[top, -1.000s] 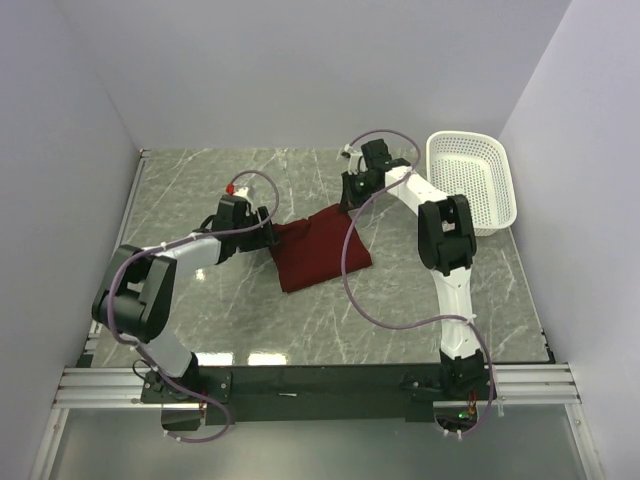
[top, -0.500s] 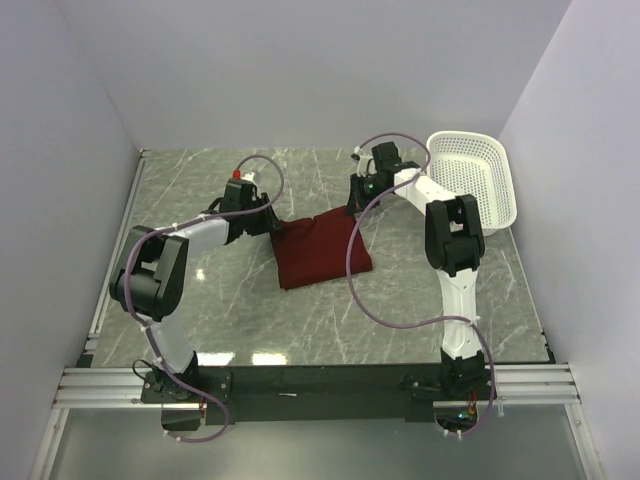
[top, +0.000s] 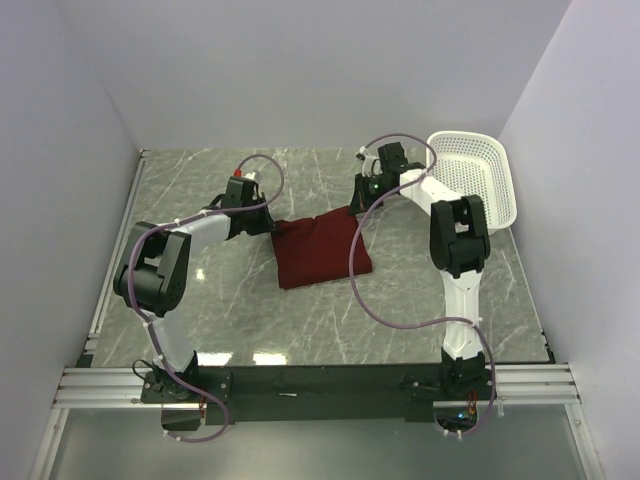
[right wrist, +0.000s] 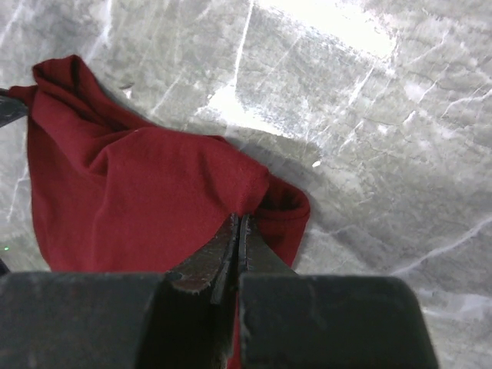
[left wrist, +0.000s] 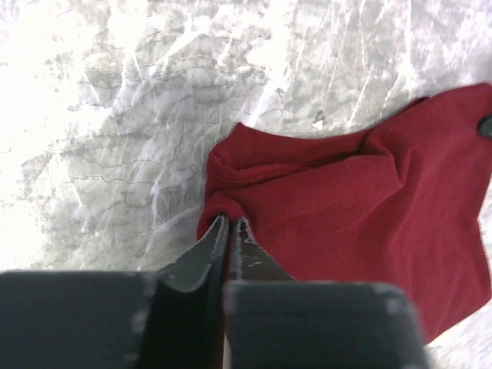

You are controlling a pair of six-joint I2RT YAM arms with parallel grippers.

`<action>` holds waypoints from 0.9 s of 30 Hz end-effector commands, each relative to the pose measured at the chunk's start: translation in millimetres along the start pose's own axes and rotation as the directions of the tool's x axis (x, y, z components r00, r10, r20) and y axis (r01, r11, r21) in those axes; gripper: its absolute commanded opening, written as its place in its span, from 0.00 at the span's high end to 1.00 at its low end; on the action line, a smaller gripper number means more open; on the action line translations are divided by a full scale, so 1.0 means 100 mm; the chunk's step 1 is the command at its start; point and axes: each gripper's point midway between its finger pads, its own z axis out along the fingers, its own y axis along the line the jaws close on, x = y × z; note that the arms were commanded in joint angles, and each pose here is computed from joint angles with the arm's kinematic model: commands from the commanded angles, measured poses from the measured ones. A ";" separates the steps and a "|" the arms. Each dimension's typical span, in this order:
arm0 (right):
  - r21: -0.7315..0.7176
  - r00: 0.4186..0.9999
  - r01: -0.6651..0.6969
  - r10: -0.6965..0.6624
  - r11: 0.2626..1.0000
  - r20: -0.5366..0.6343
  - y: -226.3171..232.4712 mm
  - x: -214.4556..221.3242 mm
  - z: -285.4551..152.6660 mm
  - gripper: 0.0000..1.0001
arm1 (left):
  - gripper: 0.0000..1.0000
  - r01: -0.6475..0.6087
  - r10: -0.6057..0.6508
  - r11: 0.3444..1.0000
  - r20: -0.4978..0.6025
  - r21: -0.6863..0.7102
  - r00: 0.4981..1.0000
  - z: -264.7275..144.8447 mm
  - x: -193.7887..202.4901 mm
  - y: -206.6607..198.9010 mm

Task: Fold and stack the t-shirts
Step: Fold the tshirt

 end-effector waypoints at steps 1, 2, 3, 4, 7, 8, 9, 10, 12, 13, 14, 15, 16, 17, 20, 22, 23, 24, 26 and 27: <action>-0.037 0.993 0.059 -0.055 0.998 0.106 0.27 -0.32 -0.37 1.00 | 0.99 -0.019 0.017 0.999 0.030 0.048 0.999 0.00 -0.12 -0.10; -0.038 0.993 0.058 -0.054 0.998 0.102 0.27 -0.28 -0.37 1.00 | 0.99 -0.014 0.012 0.997 0.034 0.071 0.999 0.01 -0.13 -0.13; -0.036 0.993 0.058 -0.054 0.998 0.109 0.25 -0.29 -0.40 1.00 | 0.99 -0.016 0.011 0.996 0.054 0.089 0.998 0.00 -0.17 -0.16; -0.035 0.991 0.065 -0.060 0.997 0.119 0.28 -0.31 -0.44 1.00 | 0.99 -0.014 0.008 0.995 0.067 0.094 0.998 0.00 -0.19 -0.16; -0.008 0.989 0.052 -0.051 0.999 0.137 0.23 -0.29 -0.52 1.00 | 1.00 -0.018 0.002 0.994 0.137 0.112 0.991 -0.09 -0.32 -0.22; 0.015 0.990 0.040 -0.042 0.999 0.136 0.18 -0.26 -0.51 1.00 | 1.00 -0.021 0.001 0.992 0.161 0.121 0.987 -0.12 -0.36 -0.24; 0.022 0.989 0.033 -0.036 0.999 0.146 0.16 -0.28 -0.54 1.00 | 1.00 -0.020 -0.001 0.993 0.173 0.118 0.985 -0.13 -0.39 -0.24; 0.028 0.988 0.027 -0.031 0.999 0.150 0.14 -0.27 -0.55 1.00 | 0.99 -0.022 -0.001 0.992 0.184 0.125 0.983 -0.15 -0.41 -0.26; 0.048 0.988 0.009 -0.016 0.999 0.154 0.08 -0.26 -0.54 1.00 | 1.00 -0.020 -0.008 0.991 0.205 0.132 0.979 -0.16 -0.45 -0.27; 0.055 0.988 0.001 -0.009 0.998 0.153 0.06 -0.25 -0.54 1.00 | 0.99 -0.014 -0.014 0.991 0.210 0.132 0.978 -0.16 -0.46 -0.27; 0.065 0.989 -0.003 -0.007 0.998 0.151 0.04 -0.25 -0.53 1.00 | 1.00 -0.012 -0.017 0.991 0.215 0.132 0.976 -0.16 -0.46 -0.27; 0.088 0.988 -0.015 0.001 0.996 0.154 -0.01 -0.25 -0.54 1.00 | 1.00 -0.010 -0.020 0.991 0.221 0.133 0.975 -0.16 -0.47 -0.27; 0.099 0.988 -0.017 0.001 0.995 0.155 -0.02 -0.25 -0.55 1.00 | 1.00 -0.006 -0.023 0.991 0.225 0.131 0.974 -0.15 -0.47 -0.26; 0.111 0.988 -0.024 0.007 0.994 0.155 -0.06 -0.24 -0.55 1.00 | 1.00 -0.001 -0.029 0.992 0.226 0.130 0.974 -0.14 -0.47 -0.25; 0.132 0.987 -0.037 0.015 0.991 0.163 -0.14 -0.24 -0.57 1.00 | 1.00 0.008 -0.039 0.991 0.230 0.133 0.973 -0.10 -0.49 -0.23; 0.144 0.986 -0.041 0.017 0.989 0.163 -0.18 -0.23 -0.56 1.00 | 1.00 0.012 -0.044 0.991 0.230 0.137 0.972 -0.09 -0.49 -0.23; 0.145 0.987 -0.042 0.018 0.989 0.162 -0.19 -0.22 -0.55 1.00 | 1.00 0.010 -0.044 0.989 0.231 0.146 0.972 -0.08 -0.49 -0.24; 0.146 0.987 -0.043 0.019 0.988 0.160 -0.21 -0.22 -0.54 1.00 | 1.00 0.007 -0.043 0.989 0.235 0.151 0.971 -0.07 -0.50 -0.25; 0.152 0.987 -0.047 0.022 0.987 0.161 -0.24 -0.21 -0.54 1.00 | 1.00 0.006 -0.044 0.988 0.246 0.153 0.968 -0.07 -0.51 -0.24; 0.154 0.986 -0.050 0.024 0.987 0.162 -0.25 -0.21 -0.54 1.00 | 1.00 0.006 -0.044 0.988 0.248 0.152 0.968 -0.06 -0.52 -0.24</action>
